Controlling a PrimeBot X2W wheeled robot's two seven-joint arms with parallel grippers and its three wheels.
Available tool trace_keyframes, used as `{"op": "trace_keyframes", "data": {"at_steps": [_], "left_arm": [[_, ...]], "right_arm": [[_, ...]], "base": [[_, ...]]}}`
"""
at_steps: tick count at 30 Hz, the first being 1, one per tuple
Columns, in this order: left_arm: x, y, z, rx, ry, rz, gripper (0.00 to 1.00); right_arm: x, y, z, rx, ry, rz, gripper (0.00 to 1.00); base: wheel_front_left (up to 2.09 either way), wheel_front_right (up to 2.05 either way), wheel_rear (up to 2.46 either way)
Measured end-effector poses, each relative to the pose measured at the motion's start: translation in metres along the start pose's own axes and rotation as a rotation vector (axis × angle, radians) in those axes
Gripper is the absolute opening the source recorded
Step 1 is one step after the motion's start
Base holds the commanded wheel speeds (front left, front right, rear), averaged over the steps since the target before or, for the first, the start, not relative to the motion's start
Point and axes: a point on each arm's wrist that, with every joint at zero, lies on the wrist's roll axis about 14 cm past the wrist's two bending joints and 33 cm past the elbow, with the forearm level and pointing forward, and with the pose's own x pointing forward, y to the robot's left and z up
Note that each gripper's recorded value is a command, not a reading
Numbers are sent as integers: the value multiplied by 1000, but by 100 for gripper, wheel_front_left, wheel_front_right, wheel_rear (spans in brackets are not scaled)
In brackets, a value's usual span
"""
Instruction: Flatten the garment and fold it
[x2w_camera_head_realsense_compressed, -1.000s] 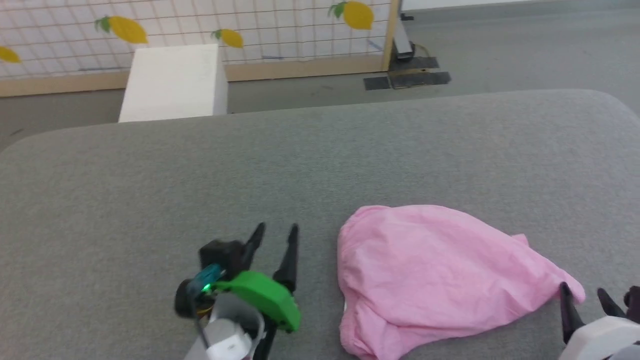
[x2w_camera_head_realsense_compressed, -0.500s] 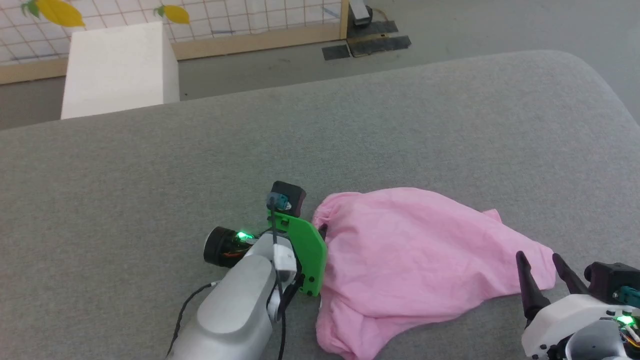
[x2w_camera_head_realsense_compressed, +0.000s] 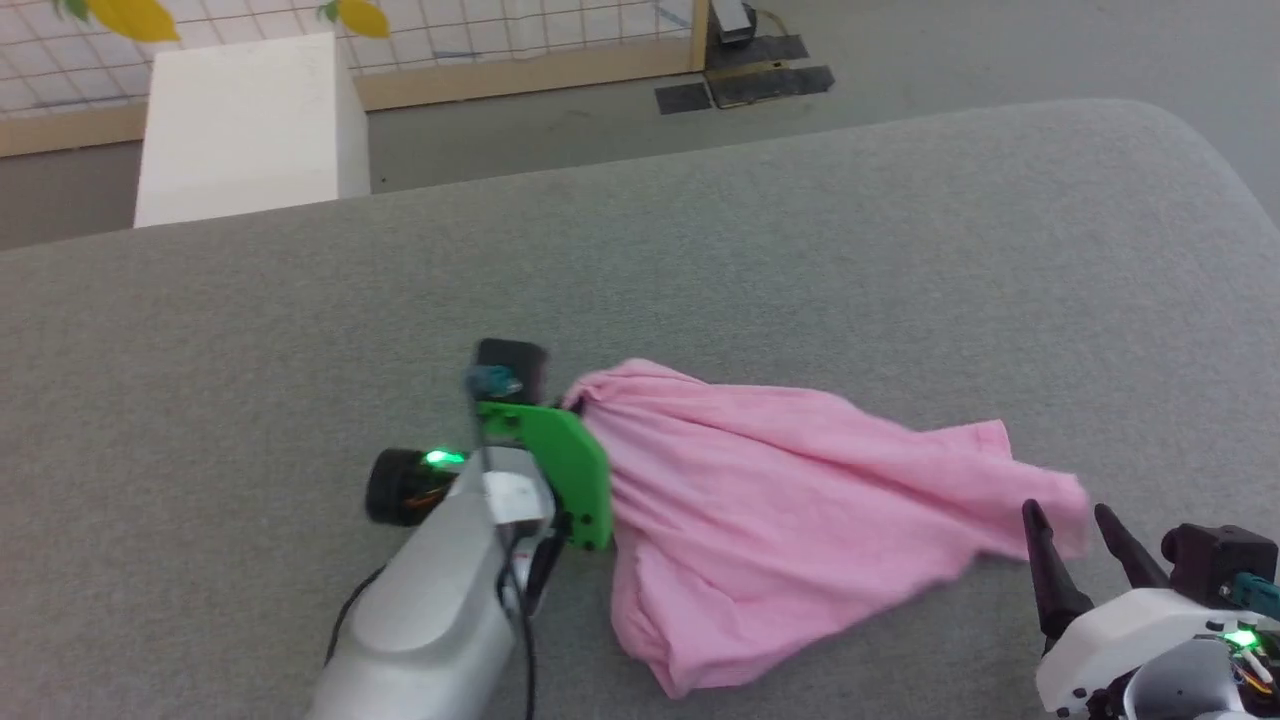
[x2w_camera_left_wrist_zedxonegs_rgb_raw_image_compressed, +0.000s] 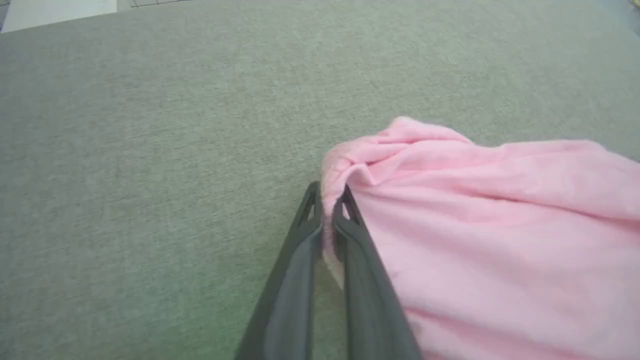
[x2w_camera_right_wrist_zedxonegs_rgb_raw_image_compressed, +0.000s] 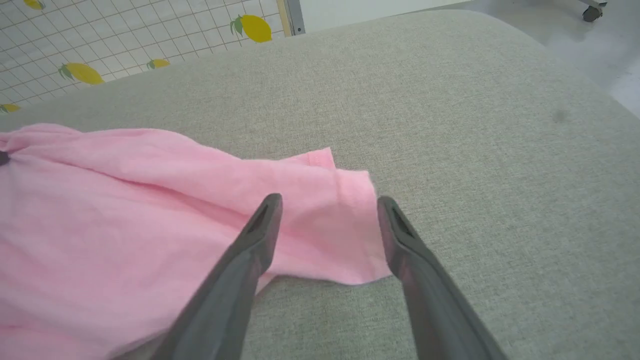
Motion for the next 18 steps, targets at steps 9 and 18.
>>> {"op": "trace_keyframes", "data": {"at_steps": [9,18], "left_arm": [[-60,108,-22,-184,-105,308,0],[-102,125,-35,-289,-172,360,100]], "right_arm": [[14,33,14,-23,-45,97,100],[38,89,37,-65,-93,245,100]], "base": [[0,0,0],[0,0,0]]}}
